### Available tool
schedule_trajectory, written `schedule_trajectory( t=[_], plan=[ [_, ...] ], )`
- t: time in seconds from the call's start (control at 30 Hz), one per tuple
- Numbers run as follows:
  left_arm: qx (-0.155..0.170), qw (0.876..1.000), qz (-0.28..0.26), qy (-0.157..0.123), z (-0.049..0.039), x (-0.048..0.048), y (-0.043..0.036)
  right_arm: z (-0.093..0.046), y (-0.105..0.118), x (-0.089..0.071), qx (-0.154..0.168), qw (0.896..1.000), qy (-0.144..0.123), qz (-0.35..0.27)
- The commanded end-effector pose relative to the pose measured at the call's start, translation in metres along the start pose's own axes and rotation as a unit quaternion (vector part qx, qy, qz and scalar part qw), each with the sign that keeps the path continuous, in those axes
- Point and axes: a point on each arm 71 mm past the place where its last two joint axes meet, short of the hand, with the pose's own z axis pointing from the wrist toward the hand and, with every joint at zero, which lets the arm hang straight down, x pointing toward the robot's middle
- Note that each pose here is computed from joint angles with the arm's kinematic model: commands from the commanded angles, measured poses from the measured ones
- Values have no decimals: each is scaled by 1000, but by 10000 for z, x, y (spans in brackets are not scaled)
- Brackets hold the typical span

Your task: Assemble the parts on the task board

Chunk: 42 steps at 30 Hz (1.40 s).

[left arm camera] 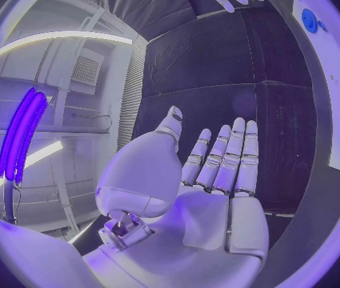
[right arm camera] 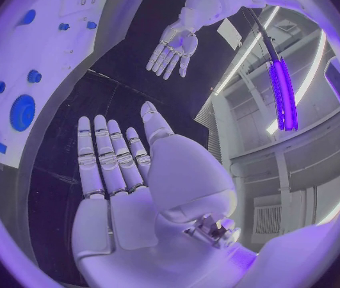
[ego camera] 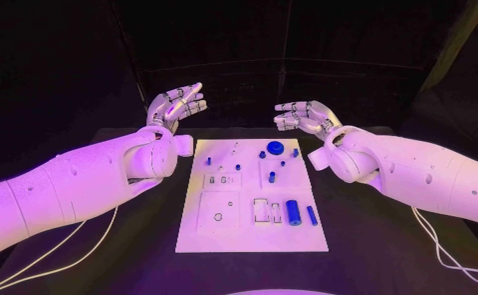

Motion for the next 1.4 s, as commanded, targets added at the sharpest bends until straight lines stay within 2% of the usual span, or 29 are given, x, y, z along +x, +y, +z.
schedule_trajectory(
  t=[0.03, 0.23, 0.4, 0.63, 0.83, 1.03, 1.2, 1.4],
  plan=[
    [20, 999, -24, 33, -25, 68, -49, 10, 97, 19, -38, 995, 17, -90],
    [26, 997, -42, 53, -84, 89, -87, 44, 173, -50, -39, 985, 35, -166],
    [22, 996, -52, 66, -150, 122, -112, 86, 273, -79, -40, 971, 44, -231],
    [12, 994, -66, 88, -256, 222, -143, 147, 403, -55, -30, 938, 59, -339],
    [11, 992, -74, 103, -330, 313, -168, 199, 446, 16, -4, 897, 83, -435],
    [9, 990, -79, 112, -370, 378, -180, 242, 463, 111, 4, 868, 101, -487],
    [6, 990, -82, 118, -387, 420, -180, 262, 488, 202, 2, 854, 112, -507],
    [3, 989, -83, 121, -394, 451, -177, 291, 481, 252, 9, 846, 122, -519]
  ],
)
